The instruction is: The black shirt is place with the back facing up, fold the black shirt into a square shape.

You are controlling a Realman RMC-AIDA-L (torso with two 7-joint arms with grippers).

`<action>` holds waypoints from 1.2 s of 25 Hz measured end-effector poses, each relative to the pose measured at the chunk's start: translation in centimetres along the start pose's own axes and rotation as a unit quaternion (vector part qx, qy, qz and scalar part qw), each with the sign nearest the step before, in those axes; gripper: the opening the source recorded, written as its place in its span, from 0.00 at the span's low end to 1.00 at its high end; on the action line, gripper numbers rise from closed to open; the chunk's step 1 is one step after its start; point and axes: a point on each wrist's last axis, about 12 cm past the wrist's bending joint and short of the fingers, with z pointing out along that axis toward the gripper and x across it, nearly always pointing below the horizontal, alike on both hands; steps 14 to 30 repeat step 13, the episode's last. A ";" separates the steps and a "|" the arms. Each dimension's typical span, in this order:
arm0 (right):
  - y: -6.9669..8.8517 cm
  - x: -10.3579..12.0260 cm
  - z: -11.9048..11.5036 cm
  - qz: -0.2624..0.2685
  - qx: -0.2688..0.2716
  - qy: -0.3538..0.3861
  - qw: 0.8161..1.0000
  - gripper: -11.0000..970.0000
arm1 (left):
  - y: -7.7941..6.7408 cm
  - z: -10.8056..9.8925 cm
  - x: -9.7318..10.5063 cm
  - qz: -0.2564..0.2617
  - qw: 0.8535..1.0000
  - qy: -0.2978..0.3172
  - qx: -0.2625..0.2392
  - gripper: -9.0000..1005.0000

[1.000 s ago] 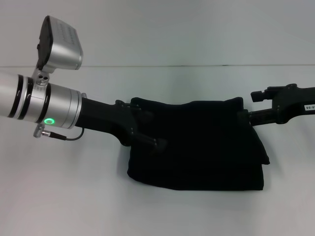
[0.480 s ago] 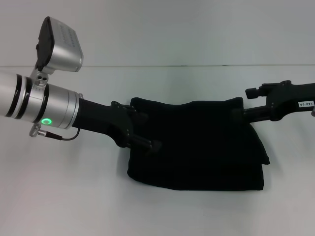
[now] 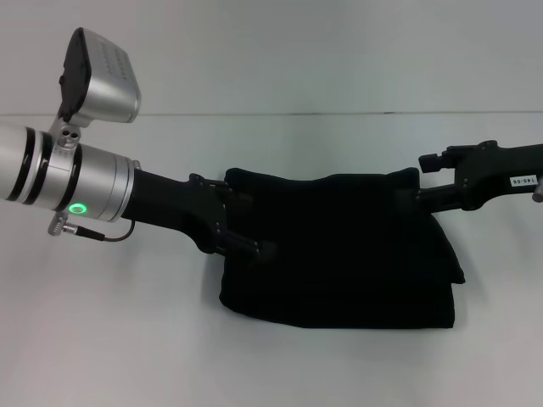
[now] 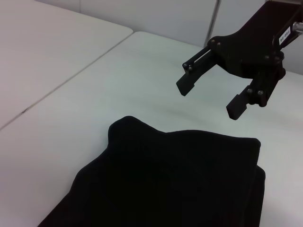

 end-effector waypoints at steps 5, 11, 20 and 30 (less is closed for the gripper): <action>0.1 0.0 0.1 0.000 -0.001 0.001 1.000 0.93 | 0.0 0.0 0.1 -0.002 1.000 0.000 -0.001 0.95; 0.0 0.1 0.1 0.001 0.001 0.001 1.000 0.93 | 0.0 -0.1 0.1 -0.002 1.000 0.000 -0.001 0.95; 0.0 0.1 0.1 0.001 0.002 0.001 1.000 0.93 | 0.0 -0.1 0.1 -0.002 1.000 0.000 -0.001 0.95; 0.0 0.1 0.1 0.001 0.002 0.001 1.000 0.93 | 0.0 -0.1 0.1 -0.002 1.000 0.000 -0.001 0.95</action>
